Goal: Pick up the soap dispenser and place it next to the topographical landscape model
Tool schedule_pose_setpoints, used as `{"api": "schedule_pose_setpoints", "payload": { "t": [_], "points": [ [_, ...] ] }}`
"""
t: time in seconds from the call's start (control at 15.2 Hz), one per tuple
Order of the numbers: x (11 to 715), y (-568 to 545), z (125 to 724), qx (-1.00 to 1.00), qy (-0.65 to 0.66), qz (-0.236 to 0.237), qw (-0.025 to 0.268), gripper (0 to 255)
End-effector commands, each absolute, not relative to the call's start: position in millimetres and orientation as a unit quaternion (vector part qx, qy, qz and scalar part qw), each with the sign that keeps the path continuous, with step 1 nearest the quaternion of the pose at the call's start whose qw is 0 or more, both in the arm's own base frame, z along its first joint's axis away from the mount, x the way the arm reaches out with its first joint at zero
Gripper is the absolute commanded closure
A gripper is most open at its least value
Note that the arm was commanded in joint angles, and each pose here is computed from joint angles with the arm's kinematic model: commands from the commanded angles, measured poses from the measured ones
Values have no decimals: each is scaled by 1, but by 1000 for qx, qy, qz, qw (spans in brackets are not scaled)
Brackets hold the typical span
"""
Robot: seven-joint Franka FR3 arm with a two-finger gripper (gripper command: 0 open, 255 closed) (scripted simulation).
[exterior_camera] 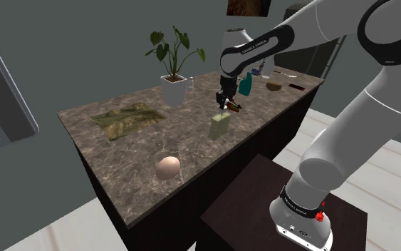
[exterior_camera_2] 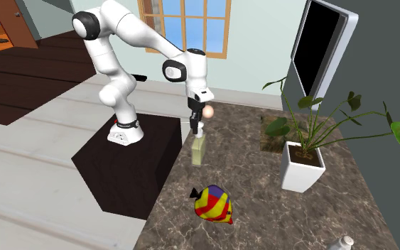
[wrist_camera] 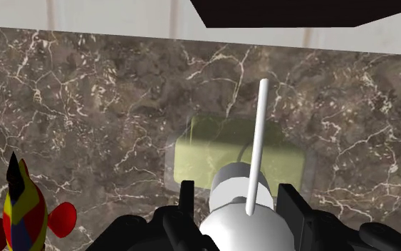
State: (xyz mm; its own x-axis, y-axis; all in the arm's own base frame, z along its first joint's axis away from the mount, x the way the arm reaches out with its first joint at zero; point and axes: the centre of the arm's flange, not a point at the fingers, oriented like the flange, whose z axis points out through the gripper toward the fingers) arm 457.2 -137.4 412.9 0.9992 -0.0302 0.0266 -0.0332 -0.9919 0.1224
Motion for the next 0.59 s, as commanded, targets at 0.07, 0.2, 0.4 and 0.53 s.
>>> {"api": "schedule_pose_setpoints", "payload": {
  "t": [0.07, 0.2, 0.4, 0.53],
  "points": [
    [457, -137, 413, 998, -16, 12, 61, 255],
    [457, -137, 413, 998, -16, 12, 61, 255],
    [457, -137, 423, 998, -16, 12, 61, 255],
    [457, -137, 434, 998, -16, 12, 61, 255]
  ]
}}
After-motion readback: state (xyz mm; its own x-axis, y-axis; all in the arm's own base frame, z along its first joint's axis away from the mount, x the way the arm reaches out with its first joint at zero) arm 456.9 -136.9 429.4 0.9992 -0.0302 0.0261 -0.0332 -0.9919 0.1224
